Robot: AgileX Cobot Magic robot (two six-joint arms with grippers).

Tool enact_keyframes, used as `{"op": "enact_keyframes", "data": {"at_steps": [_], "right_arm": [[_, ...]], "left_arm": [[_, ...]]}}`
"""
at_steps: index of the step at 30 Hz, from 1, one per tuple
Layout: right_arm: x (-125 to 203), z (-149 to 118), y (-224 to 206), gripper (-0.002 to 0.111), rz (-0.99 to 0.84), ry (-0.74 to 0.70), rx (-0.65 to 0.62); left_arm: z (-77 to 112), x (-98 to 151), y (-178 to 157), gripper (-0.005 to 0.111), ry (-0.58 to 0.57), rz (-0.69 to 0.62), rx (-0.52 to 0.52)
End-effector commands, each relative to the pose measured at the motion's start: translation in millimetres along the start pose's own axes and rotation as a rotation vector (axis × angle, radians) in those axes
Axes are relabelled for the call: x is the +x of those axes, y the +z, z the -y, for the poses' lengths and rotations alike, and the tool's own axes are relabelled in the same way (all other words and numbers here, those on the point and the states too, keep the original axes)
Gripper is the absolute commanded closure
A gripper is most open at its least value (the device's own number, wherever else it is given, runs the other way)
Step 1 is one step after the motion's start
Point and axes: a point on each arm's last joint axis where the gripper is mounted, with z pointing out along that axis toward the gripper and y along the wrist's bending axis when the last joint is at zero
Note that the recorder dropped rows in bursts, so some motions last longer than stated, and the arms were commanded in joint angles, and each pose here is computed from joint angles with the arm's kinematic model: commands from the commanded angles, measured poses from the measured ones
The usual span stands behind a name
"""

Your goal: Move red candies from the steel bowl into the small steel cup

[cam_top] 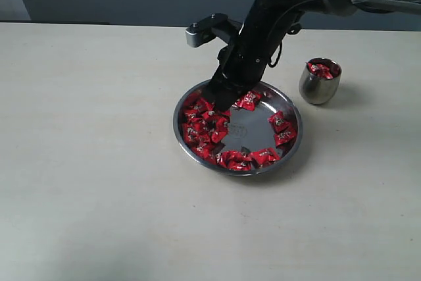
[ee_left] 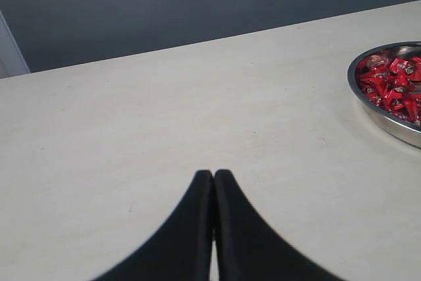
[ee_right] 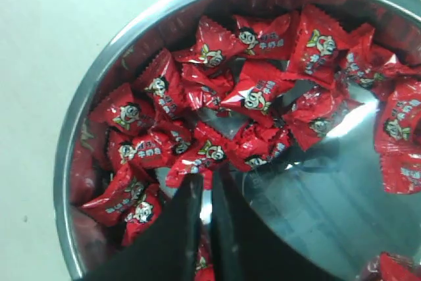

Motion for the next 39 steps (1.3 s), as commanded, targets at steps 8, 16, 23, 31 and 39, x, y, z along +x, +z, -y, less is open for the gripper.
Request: {"op": "enact_keyframes", "data": {"at_steps": [8, 16, 23, 31, 39], "right_arm": [[6, 7, 42, 0.065, -0.047, 0.076, -0.096], [7, 8, 52, 0.068, -0.059, 0.084, -0.103], [8, 8, 53, 0.072, -0.065, 0.085, -0.106], [8, 9, 53, 0.109, -0.069, 0.080, -0.101], [13, 16, 50, 0.109, -0.115, 0.025, -0.023]], "left_arm": [[0.2, -1, 0, 0.106, -0.005, 0.011, 0.003], [0.2, -1, 0, 0.106, -0.005, 0.011, 0.003], [0.2, -1, 0, 0.106, -0.005, 0.011, 0.003], [0.2, -1, 0, 0.106, -0.005, 0.011, 0.003], [0.2, -1, 0, 0.106, -0.005, 0.011, 0.003]]}}
